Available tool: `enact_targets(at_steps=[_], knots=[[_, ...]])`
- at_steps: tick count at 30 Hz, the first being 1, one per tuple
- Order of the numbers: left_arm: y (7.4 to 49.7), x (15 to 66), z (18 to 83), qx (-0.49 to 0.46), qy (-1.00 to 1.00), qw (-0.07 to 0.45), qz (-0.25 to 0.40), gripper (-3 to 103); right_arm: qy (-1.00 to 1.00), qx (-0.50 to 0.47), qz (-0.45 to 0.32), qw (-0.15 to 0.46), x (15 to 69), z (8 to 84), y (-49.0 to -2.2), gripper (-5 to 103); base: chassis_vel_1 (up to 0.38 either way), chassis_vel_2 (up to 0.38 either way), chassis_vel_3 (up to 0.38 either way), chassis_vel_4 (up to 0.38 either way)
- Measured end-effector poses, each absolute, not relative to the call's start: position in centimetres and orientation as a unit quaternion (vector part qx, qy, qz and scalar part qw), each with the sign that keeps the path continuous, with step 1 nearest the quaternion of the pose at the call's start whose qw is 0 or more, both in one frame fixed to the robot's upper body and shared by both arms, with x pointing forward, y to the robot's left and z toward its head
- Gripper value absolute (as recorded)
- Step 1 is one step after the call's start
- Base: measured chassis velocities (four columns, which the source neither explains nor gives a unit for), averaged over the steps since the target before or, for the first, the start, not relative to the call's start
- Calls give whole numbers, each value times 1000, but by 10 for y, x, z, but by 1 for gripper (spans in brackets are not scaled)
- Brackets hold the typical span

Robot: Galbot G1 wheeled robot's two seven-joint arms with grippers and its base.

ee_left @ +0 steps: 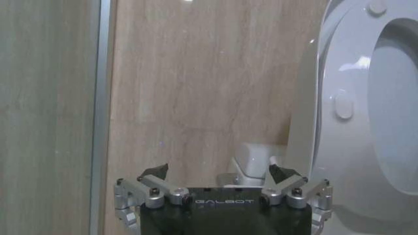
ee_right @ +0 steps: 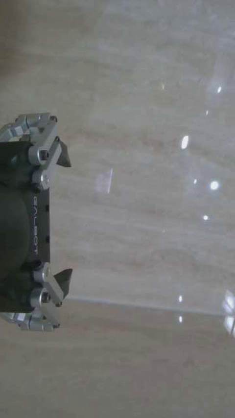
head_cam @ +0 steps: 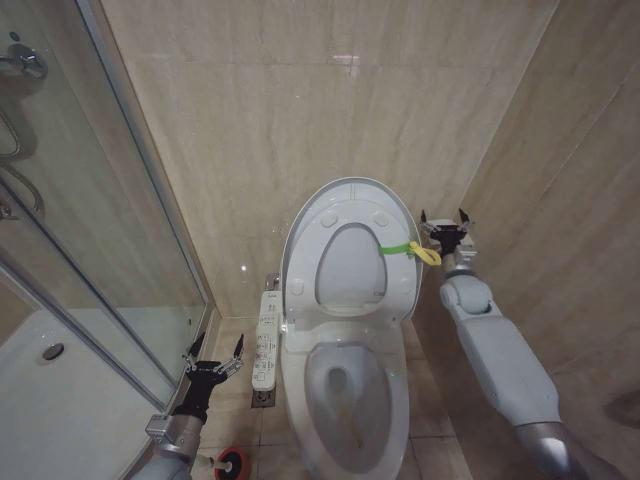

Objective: Open the toilet lid, clean the toilet bowl with a toilet brush, close the toilet lid, and flush.

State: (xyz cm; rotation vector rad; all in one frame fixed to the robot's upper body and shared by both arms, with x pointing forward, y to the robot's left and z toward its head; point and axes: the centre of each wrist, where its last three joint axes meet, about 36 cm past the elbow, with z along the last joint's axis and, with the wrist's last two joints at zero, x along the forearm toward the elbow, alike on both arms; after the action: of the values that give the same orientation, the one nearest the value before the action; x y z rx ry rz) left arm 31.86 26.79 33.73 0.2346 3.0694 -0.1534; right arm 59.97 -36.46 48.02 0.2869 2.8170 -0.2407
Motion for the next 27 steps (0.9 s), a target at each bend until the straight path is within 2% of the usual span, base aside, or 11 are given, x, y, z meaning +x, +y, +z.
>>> enact_targets(at_steps=[7, 27], knots=[[268, 319, 337, 76, 995, 30, -50, 100, 982, 64, -89, 152, 590, 488, -354, 100, 0, 0, 0, 0], [268, 319, 337, 76, 995, 30, -50, 100, 986, 17, -97, 135, 537, 476, -359, 100, 0, 0, 0, 0]])
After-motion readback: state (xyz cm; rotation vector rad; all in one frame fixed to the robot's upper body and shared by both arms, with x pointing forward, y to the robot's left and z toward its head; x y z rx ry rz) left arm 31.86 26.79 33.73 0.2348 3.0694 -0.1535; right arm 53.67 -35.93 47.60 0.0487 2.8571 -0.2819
